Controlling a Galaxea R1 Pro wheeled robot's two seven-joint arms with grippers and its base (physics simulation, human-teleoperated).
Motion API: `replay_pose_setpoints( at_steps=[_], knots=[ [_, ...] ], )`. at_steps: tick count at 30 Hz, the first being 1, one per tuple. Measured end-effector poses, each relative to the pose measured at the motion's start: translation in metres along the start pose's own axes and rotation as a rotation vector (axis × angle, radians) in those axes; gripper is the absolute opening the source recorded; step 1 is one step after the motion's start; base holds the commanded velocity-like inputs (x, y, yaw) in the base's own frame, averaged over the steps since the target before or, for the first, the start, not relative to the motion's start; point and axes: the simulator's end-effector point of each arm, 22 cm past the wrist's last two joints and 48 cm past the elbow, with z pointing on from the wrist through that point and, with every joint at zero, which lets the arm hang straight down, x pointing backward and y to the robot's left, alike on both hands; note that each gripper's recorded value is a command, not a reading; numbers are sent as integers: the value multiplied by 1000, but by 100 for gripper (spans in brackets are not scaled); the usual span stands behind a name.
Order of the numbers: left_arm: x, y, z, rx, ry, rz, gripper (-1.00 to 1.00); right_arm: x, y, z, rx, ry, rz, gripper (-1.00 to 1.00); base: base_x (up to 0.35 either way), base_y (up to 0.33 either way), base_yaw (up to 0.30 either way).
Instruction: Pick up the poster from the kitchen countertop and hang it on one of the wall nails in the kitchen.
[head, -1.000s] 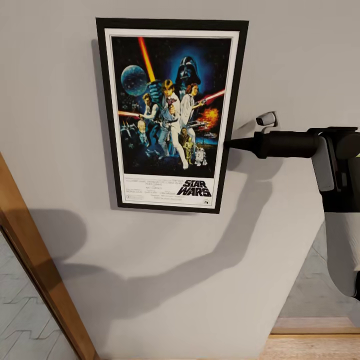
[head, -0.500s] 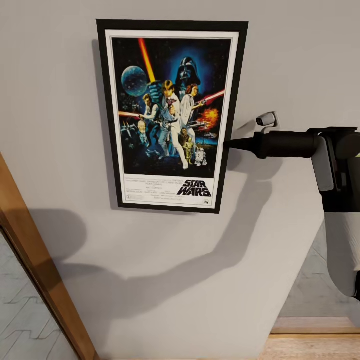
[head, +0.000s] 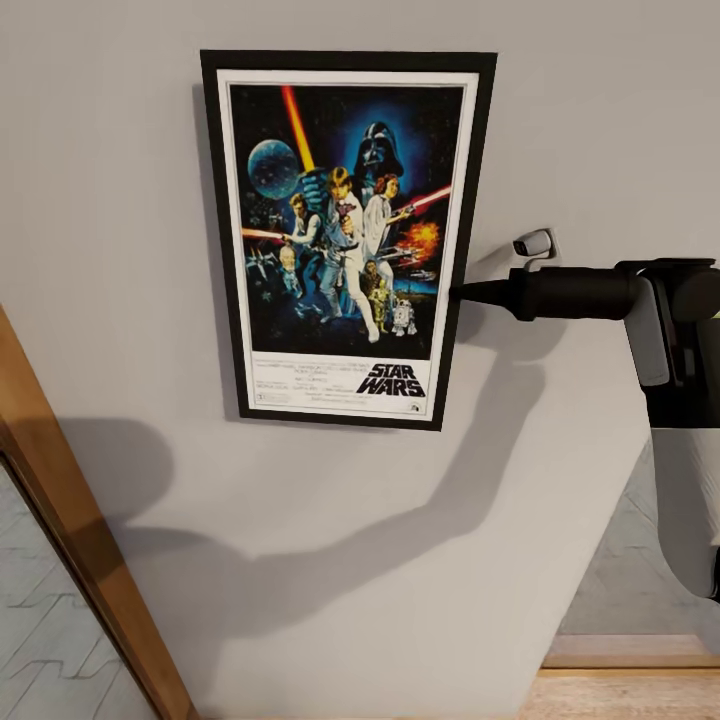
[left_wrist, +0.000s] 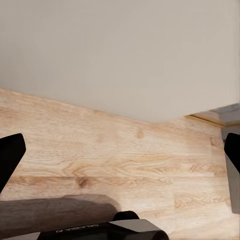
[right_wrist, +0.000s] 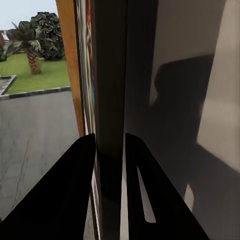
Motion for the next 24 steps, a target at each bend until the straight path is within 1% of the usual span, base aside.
replay_pose_setpoints(
  at_steps=[12,15,16,17,18,19,20,21,22,24],
  knots=[
    [0,0,0,0,0,0,100,0,0,0,0,0,0,-100,5,0,0],
    [13,1,-4,-8,18,-6,100,0,1,0,-2,-1,1,-100,177,0,0],
    [18,2,-5,-11,24,-9,100,7,23,10,-75,35,-66,-100,159,0,0],
    [22,2,-6,-12,29,-11,100,4,22,10,-71,21,-67,-100,128,0,0],
    [26,3,-7,-15,34,-14,100,6,22,14,-77,24,-71,-100,82,0,0],
    [29,4,-9,-17,39,-17,100,7,21,17,-77,25,-63,-100,65,0,0],
    [32,4,-10,-18,41,-19,100,8,20,18,-77,25,-62,100,52,0,0],
    [32,4,-10,-19,42,-19,100,7,20,16,-79,20,-47,100,27,0,0],
    [33,4,-11,-19,43,-19,100,-4,17,2,-56,-6,3,100,17,0,0],
    [33,4,-11,-19,43,-20,100,-4,17,0,-66,-12,5,100,10,0,0]
  ],
)
